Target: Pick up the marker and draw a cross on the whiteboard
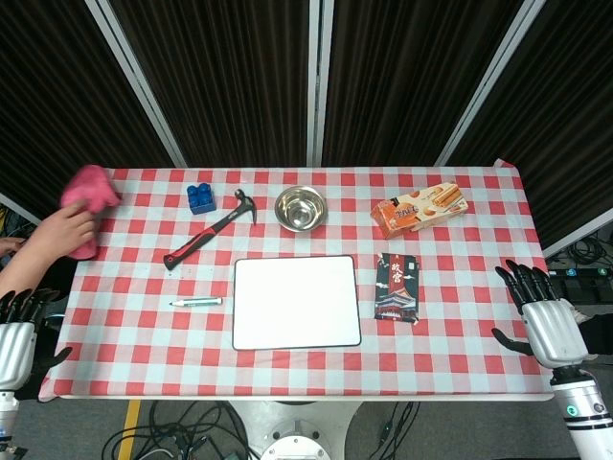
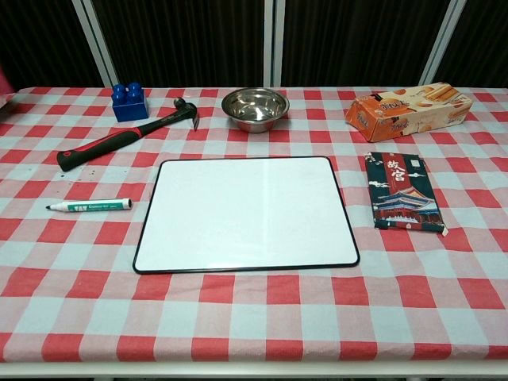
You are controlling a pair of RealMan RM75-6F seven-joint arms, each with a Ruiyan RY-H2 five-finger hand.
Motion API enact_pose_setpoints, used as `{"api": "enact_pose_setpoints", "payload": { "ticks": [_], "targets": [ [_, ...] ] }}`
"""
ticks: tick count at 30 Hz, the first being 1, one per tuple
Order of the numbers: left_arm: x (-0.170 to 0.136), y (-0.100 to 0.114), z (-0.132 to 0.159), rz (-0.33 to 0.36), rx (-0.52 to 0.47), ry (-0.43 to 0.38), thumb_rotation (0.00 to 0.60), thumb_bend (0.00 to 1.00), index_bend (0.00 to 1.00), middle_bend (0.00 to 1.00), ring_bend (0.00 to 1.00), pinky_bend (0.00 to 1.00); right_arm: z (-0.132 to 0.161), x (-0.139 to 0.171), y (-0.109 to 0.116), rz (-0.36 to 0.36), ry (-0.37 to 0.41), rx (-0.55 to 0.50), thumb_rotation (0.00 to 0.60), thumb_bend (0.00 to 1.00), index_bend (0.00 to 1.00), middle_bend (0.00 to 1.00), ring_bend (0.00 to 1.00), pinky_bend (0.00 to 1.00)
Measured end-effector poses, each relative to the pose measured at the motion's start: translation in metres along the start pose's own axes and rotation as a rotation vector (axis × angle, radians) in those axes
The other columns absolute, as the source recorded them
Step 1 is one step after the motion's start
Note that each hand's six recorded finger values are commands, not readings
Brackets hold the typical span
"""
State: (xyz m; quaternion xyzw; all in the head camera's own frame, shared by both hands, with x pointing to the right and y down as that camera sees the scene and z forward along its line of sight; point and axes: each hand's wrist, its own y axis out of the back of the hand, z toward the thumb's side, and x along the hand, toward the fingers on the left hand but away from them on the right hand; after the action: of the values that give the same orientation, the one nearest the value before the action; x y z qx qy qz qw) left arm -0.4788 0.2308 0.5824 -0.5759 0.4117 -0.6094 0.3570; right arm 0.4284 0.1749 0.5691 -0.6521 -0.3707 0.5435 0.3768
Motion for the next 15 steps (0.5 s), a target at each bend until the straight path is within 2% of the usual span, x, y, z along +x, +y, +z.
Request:
{"api": "enact_pose_setpoints", "payload": {
  "ticks": [11,15],
  "targets": [
    [0.0010,-0.0018,0.0006,-0.006,-0.002,0.000,0.600,0.06,0.16,0.14,0.08,0.08,0.0004,-0.0012,-0.0001,-0.002,0.001,-0.002,0.600,0.10,0.00,0.00,0.00,0.00],
    [0.0088,-0.0004,0.0077,-0.001,0.011,-0.037,0.600,0.06,0.17,0.14,0.08,0.08,-0.0014,-0.0010,0.0023,-0.012,-0.002,-0.002,0.600,0.10,0.00,0.00,0.00,0.00]
  ]
}}
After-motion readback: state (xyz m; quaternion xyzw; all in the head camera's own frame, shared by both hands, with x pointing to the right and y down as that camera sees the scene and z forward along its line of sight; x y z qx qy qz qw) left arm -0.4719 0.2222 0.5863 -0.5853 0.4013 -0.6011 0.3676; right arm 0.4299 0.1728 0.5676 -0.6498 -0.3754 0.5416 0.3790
